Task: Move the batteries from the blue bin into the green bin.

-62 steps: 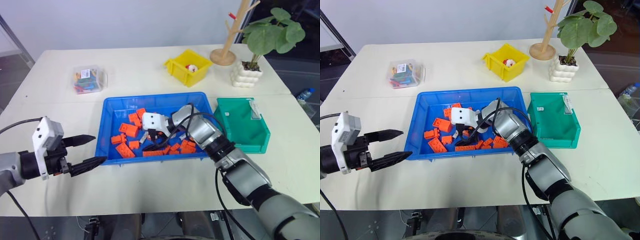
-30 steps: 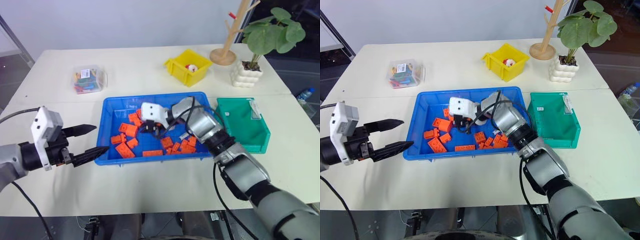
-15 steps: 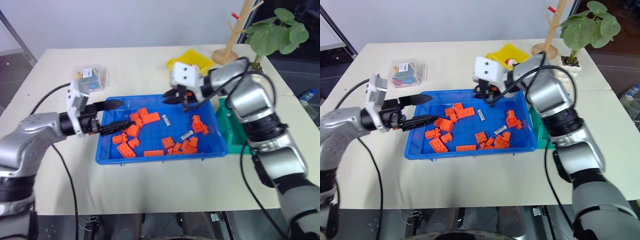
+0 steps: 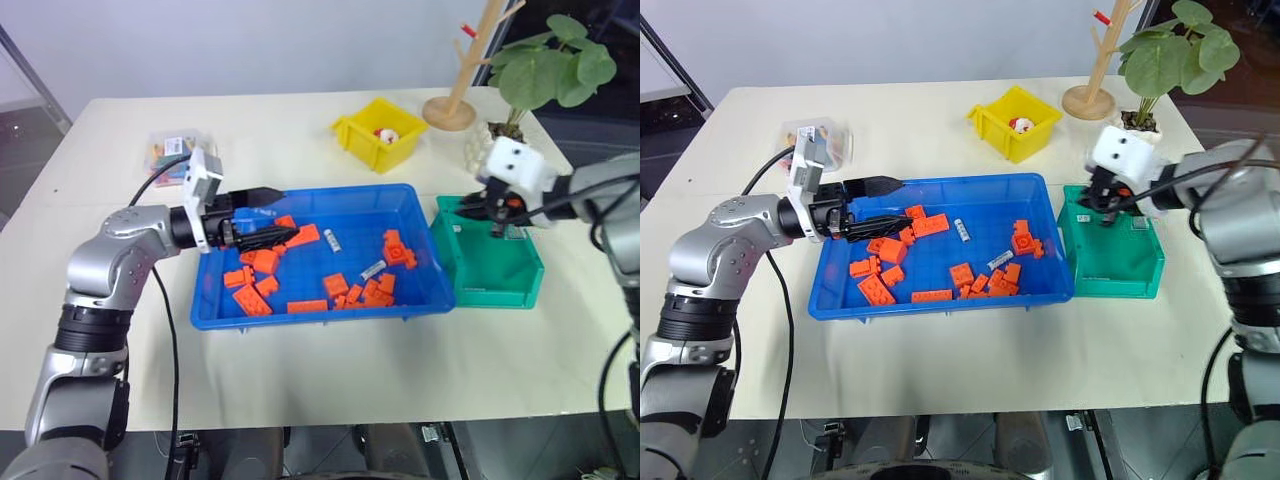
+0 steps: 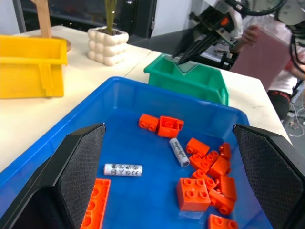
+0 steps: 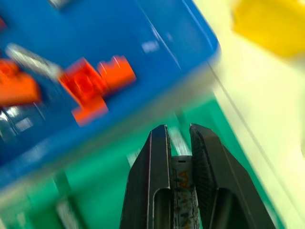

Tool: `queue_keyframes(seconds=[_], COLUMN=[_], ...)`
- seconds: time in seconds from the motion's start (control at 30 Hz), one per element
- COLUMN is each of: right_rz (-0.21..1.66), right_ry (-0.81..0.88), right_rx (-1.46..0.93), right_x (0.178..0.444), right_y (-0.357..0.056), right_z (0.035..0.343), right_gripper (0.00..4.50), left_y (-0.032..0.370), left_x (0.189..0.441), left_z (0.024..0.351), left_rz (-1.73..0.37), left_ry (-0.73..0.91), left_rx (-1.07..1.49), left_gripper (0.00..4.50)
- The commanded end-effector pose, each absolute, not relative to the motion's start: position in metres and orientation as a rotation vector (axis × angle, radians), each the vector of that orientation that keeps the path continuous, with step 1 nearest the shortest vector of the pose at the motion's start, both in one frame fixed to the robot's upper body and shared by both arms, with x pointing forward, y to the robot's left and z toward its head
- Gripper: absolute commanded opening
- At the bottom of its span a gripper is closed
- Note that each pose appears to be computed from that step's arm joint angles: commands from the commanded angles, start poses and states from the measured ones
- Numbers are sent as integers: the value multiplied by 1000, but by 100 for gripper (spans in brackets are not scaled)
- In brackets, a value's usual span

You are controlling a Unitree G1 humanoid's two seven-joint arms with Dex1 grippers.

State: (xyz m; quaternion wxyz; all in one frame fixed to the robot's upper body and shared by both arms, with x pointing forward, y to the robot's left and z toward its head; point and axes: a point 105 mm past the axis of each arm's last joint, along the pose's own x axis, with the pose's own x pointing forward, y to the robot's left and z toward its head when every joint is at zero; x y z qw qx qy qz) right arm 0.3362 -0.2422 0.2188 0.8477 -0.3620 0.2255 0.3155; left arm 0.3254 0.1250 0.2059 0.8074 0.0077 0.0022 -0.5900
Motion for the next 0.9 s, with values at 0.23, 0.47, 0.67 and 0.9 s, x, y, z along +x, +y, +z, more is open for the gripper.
queue_keyframes(seconds=[0.23, 0.47, 0.67, 0.9], right_rz=[571, 549, 584, 692], right_ry=[495, 442, 235, 175], right_rx=[-775, -797, -748, -421], right_x=[332, 343, 366, 383], right_y=[-271, -268, -222, -142], right_z=[200, 209, 255, 240], right_gripper=[144, 444, 444, 444], left_y=[126, 136, 150, 170], left_x=[327, 325, 325, 316], left_z=[224, 225, 226, 220], left_rz=[-1256, -1219, -1158, -1069], left_ry=[-65, -54, -48, 4], left_rx=[69, 83, 122, 201], left_gripper=[450, 450, 450, 450])
